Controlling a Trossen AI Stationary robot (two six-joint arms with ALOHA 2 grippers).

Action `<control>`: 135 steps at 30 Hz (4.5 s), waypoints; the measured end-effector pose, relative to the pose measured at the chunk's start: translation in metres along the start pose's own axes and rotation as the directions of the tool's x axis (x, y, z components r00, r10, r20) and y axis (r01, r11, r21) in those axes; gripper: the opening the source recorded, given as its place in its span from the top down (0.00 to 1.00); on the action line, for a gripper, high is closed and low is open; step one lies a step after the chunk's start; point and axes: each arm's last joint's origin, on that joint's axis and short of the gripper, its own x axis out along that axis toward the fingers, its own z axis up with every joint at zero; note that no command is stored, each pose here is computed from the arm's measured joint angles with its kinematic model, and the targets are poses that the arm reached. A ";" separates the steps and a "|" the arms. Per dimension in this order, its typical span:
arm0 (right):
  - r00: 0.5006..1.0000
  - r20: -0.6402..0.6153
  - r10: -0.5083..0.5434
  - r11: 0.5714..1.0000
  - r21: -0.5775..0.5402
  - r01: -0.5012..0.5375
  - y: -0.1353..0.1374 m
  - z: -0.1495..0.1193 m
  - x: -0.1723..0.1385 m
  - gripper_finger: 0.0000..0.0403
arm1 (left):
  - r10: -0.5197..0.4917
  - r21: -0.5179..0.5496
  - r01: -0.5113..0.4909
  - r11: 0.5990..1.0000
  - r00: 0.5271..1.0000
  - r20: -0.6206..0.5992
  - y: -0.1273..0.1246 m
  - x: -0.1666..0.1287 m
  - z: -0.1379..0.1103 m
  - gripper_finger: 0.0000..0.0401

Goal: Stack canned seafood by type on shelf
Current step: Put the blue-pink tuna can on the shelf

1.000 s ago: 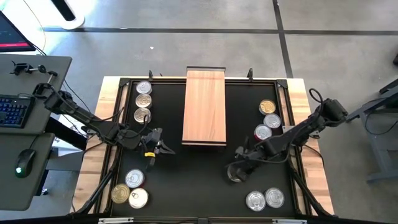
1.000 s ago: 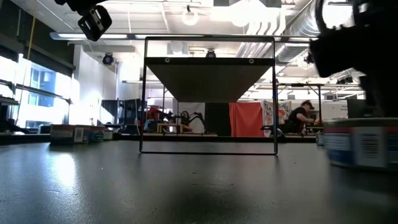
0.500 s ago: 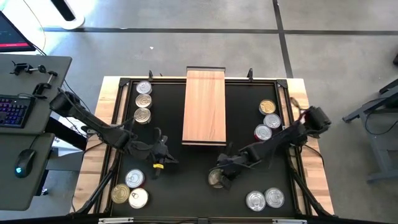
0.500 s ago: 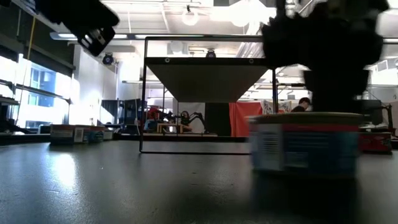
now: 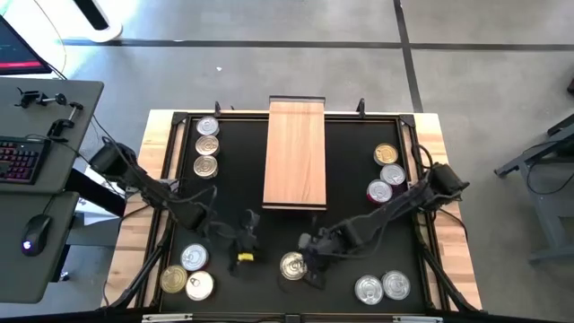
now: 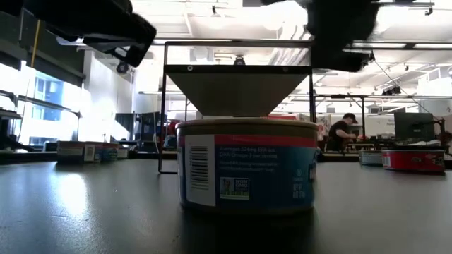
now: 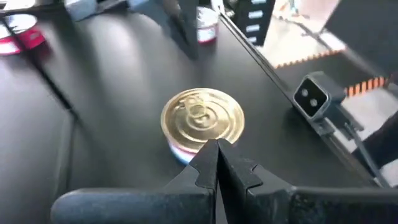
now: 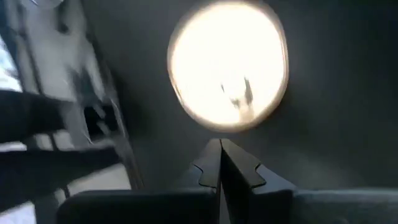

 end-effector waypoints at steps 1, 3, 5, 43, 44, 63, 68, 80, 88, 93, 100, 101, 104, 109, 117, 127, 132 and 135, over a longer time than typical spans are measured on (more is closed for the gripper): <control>1.000 -0.013 -0.006 1.000 0.013 0.006 0.000 -0.007 0.002 1.00 | 0.010 0.012 -0.010 1.000 1.000 -0.010 -0.003 0.006 0.000 1.00; 1.000 -0.018 0.009 0.999 0.048 -0.009 0.000 -0.021 0.008 1.00 | 0.038 0.026 -0.038 0.999 0.999 -0.029 -0.009 0.019 -0.001 1.00; 0.999 -0.021 0.026 0.996 0.086 -0.024 -0.002 -0.035 0.017 1.00 | 0.087 0.035 -0.086 0.996 0.995 -0.038 -0.012 0.031 -0.001 1.00; 0.927 0.373 0.031 0.958 0.252 -0.133 -0.039 -0.047 0.051 1.00 | 0.213 0.033 -0.211 0.977 0.953 -0.215 -0.028 0.076 -0.003 1.00; 0.926 0.375 0.031 0.958 0.254 -0.135 -0.040 -0.046 0.051 1.00 | 0.211 0.036 -0.209 0.977 0.953 -0.217 -0.028 0.075 -0.003 1.00; 0.941 0.332 0.060 0.949 0.272 -0.156 -0.037 -0.051 0.051 1.00 | 0.115 0.063 -0.105 0.993 0.976 -0.187 -0.034 0.060 0.013 1.00; 0.948 0.296 0.117 0.939 0.277 -0.203 -0.033 -0.052 0.051 1.00 | 0.052 0.084 -0.034 0.996 0.974 -0.221 -0.036 0.066 0.006 1.00; 0.940 0.297 0.168 0.920 0.295 -0.258 -0.028 -0.052 0.052 1.00 | 0.064 0.137 -0.037 0.990 0.978 -0.199 -0.030 0.070 0.008 1.00; 0.936 0.320 0.145 0.918 0.310 -0.249 -0.030 -0.050 0.052 1.00 | 0.077 0.131 -0.049 0.990 0.972 -0.220 -0.022 0.075 0.003 1.00; 0.928 0.349 0.130 0.917 0.313 -0.247 -0.031 -0.048 0.052 1.00 | 0.055 0.128 -0.026 0.991 0.971 -0.232 -0.023 0.075 0.002 1.00; 0.912 0.381 0.151 0.910 0.308 -0.279 -0.028 -0.046 0.051 1.00 | 0.064 0.108 -0.037 0.993 0.966 -0.249 -0.021 0.072 -0.009 1.00; 0.909 0.386 0.157 0.909 0.303 -0.286 -0.028 -0.045 0.050 1.00 | 0.067 0.109 -0.040 0.993 0.966 -0.250 -0.021 0.072 -0.010 1.00; 0.902 0.394 0.173 0.906 0.295 -0.303 -0.026 -0.045 0.050 1.00 | 0.081 0.113 -0.055 0.992 0.966 -0.247 -0.020 0.072 -0.010 1.00; 0.880 0.426 0.211 0.897 0.274 -0.347 -0.022 -0.042 0.048 1.00 | 0.096 0.120 -0.067 0.990 0.961 -0.258 -0.020 0.072 -0.011 1.00; 0.806 0.546 0.227 0.882 0.235 -0.408 -0.017 -0.034 0.042 1.00 | 0.099 0.124 -0.068 0.990 0.957 -0.271 -0.019 0.072 -0.014 1.00; 0.764 0.593 0.254 0.892 0.163 -0.423 -0.008 -0.021 0.034 1.00 | 0.106 0.087 -0.086 0.992 0.961 -0.255 -0.020 0.080 -0.020 1.00; 0.749 0.605 0.271 0.913 0.084 -0.398 0.002 -0.006 0.024 1.00 | 0.105 0.033 -0.100 0.994 0.963 -0.250 -0.022 0.093 -0.033 1.00; 0.738 0.607 0.294 0.925 0.013 -0.379 0.012 0.000 0.017 1.00 | 0.105 0.006 -0.107 0.994 0.959 -0.263 -0.023 0.097 -0.039 1.00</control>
